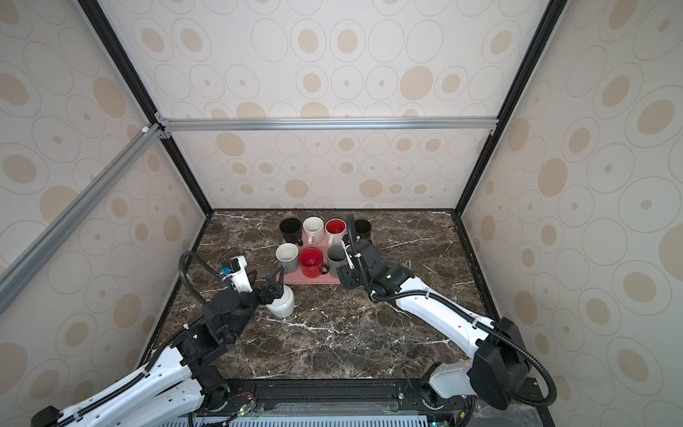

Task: Turn the mug right side up
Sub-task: Place the mug on the tray, then move the mug to the center of the table.

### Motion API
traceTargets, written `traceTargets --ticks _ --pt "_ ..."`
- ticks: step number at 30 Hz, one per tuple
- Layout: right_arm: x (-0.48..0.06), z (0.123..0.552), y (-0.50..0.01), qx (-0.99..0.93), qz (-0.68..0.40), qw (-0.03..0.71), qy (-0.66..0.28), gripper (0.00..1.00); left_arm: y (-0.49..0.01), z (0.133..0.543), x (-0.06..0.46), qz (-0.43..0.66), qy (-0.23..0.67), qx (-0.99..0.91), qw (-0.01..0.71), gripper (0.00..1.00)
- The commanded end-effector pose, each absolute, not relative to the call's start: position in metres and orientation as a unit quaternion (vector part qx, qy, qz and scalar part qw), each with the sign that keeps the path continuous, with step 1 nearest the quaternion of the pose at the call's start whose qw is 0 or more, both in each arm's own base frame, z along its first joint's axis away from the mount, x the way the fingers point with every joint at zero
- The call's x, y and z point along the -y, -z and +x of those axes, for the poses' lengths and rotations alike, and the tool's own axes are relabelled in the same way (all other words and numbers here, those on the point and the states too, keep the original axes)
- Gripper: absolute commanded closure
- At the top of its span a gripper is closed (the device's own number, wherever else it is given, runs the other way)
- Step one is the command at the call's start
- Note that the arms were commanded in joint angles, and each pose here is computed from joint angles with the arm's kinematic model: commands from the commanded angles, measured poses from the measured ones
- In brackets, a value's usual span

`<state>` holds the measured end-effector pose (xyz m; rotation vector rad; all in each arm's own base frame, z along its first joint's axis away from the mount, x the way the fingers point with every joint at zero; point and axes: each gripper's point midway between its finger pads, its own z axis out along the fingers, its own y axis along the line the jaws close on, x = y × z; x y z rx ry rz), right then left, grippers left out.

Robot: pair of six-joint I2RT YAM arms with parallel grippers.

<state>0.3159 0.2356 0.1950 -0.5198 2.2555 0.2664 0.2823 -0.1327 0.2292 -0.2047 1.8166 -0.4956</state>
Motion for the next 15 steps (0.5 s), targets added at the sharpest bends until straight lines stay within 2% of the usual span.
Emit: traceTargets --ticks 1,9,13,15 --pt "-0.240 0.309 -0.207 -0.882 -0.199 0.406 -0.131 0.27 -0.188 0.282 0.141 -0.083 0.255 -0.821 0.504 0.07" --pt "-0.236 0.302 -0.207 -0.881 -0.202 0.405 -0.138 0.26 -0.155 0.316 0.115 -0.093 0.166 -0.858 0.478 0.13" --pt "-0.233 0.300 -0.209 -0.880 -0.199 0.409 -0.138 0.26 -0.140 0.328 0.114 -0.085 0.143 -0.871 0.463 0.25" --pt "-0.233 0.299 -0.209 -0.879 -0.201 0.409 -0.138 0.26 -0.131 0.331 0.112 -0.083 0.126 -0.879 0.452 0.28"
